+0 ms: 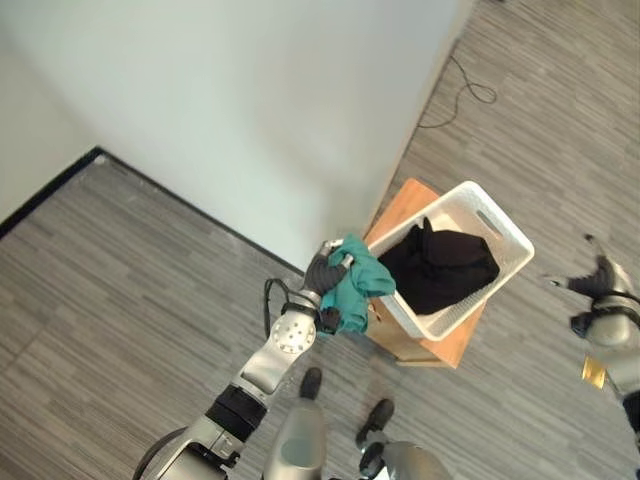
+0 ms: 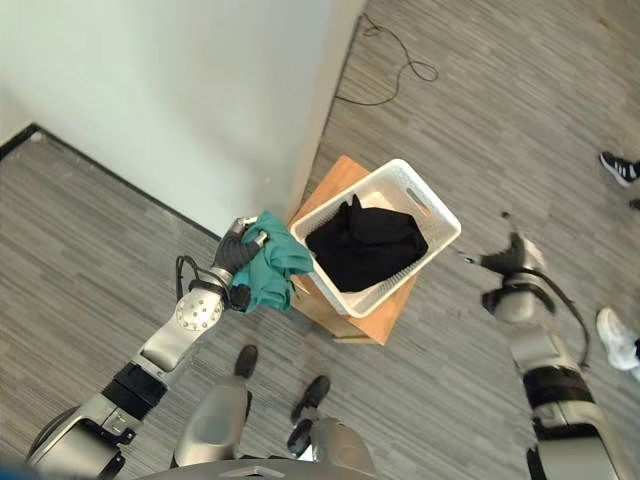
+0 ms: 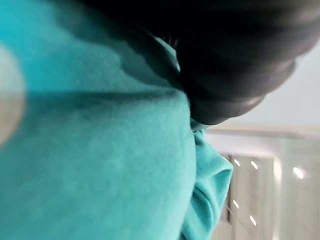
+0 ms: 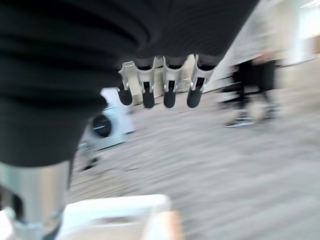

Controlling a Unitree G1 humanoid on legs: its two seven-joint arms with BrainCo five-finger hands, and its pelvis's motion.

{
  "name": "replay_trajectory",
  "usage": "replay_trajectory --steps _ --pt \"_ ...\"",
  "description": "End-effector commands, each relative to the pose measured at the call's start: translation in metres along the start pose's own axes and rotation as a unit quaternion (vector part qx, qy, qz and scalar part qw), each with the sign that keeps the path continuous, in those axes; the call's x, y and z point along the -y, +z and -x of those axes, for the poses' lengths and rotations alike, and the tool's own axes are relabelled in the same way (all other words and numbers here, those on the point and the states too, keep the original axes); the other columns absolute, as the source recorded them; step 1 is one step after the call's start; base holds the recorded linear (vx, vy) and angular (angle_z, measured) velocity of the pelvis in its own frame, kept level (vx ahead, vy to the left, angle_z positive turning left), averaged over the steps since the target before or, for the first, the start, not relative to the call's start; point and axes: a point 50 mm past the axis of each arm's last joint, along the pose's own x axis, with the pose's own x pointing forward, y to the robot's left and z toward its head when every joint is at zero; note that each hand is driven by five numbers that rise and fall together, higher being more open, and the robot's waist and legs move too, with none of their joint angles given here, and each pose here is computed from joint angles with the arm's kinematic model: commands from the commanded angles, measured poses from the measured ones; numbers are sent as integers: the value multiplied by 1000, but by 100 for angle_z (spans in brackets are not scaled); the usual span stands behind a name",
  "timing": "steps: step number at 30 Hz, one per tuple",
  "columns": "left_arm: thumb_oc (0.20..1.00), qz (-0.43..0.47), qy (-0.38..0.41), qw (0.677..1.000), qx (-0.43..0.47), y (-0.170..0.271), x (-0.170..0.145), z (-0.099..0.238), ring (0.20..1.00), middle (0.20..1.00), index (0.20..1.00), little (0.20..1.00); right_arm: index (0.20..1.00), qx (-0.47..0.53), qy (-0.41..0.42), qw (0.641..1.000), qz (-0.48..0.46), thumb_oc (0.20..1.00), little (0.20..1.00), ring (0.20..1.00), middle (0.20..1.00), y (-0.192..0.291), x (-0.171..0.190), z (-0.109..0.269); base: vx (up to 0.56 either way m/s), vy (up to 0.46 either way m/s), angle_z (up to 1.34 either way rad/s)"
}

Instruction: Pick up bed clothes into laundry basket.

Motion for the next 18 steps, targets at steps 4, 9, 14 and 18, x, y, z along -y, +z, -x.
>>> replay_trajectory --steps 4,9,14,18 --pt "200 -14 -119 968 222 90 54 -21 200 200 200 200 1000 -84 98 990 52 1000 1000 1000 1000 -40 -37 12 17 -15 -15" --pt "200 -11 -155 943 293 126 75 -22 200 200 200 200 1000 -189 194 959 83 1000 1000 1000 1000 -87 -82 54 4 -2 -3" --pt "200 -34 -148 938 311 137 87 -33 200 200 200 200 1000 -243 266 930 78 1000 1000 1000 1000 -105 -120 97 7 -11 5" --pt "200 -63 -118 951 278 123 86 -46 200 200 200 200 1000 -270 284 919 33 1000 1000 1000 1000 -107 -139 117 3 -1 -1"
